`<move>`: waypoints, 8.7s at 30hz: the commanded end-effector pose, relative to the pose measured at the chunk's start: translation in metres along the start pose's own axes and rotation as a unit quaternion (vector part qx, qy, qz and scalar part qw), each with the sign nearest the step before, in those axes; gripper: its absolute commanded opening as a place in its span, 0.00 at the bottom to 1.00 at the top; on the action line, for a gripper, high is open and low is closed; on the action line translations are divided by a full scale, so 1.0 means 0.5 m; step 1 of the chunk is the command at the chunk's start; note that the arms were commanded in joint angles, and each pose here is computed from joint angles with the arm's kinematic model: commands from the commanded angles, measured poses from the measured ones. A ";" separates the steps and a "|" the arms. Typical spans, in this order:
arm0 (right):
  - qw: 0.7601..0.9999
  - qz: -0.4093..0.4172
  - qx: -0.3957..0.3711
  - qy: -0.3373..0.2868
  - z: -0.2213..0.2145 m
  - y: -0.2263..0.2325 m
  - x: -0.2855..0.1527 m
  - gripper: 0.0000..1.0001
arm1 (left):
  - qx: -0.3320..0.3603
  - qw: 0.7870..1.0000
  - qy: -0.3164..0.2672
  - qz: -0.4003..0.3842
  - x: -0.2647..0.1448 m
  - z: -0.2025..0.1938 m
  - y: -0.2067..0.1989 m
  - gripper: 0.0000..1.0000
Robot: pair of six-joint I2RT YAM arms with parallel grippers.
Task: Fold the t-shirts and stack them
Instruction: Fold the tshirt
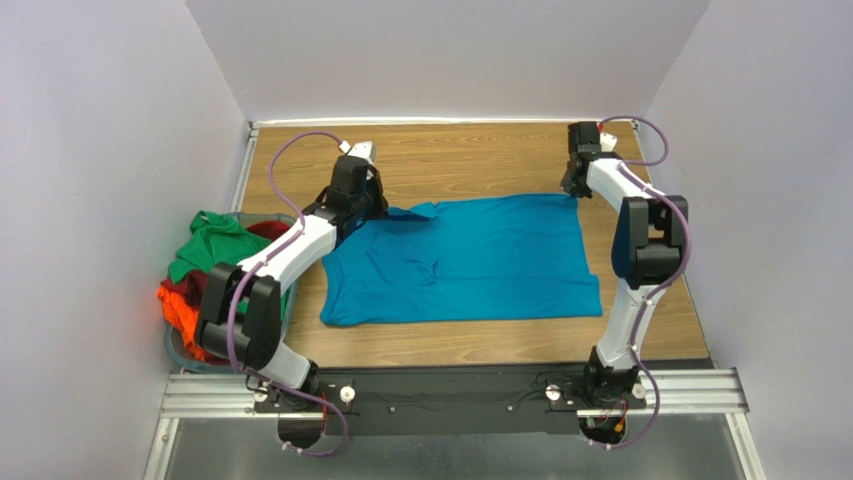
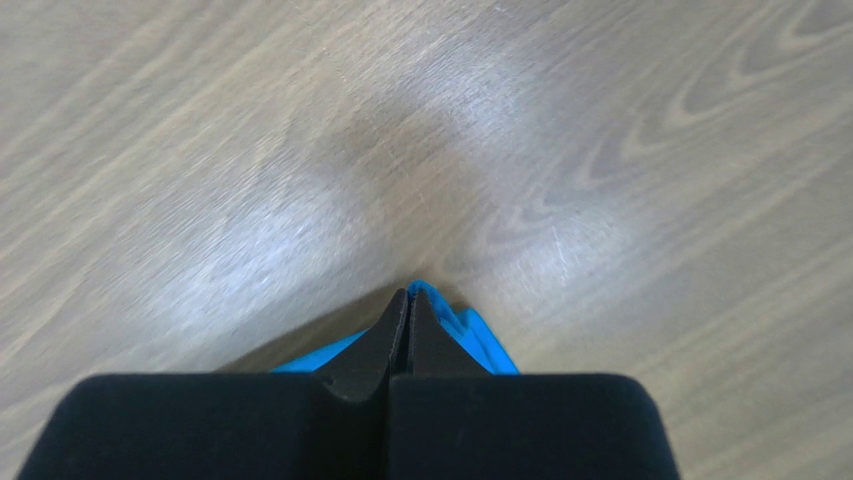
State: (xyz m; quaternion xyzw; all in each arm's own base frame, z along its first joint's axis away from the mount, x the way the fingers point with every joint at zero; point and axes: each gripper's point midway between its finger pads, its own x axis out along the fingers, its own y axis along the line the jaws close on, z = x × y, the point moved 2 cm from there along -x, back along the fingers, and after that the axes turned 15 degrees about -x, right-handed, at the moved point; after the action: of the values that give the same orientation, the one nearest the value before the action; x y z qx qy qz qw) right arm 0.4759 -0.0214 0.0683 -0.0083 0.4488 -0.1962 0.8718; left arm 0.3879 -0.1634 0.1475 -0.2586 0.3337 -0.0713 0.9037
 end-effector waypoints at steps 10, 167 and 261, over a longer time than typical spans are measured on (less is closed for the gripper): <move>0.999 0.030 0.006 -0.022 -0.019 -0.037 -0.118 0.01 | -0.045 0.998 -0.023 -0.025 -0.120 -0.022 -0.002 0.00; 0.813 0.342 -0.455 -0.123 -0.488 0.441 -0.544 0.61 | -0.260 0.957 0.096 0.091 -0.326 -0.275 0.129 0.92; 0.950 0.251 -0.178 -0.055 -0.329 0.305 -0.436 1.00 | -0.134 0.988 0.062 0.054 -0.122 -0.197 0.095 0.98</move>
State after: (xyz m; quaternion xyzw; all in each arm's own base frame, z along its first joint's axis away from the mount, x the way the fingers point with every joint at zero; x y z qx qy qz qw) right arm 0.2737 0.2740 0.1301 -0.0527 0.3898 0.1750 0.9026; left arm 0.2689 -0.1481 0.0821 -0.3576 0.4255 0.0087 0.8312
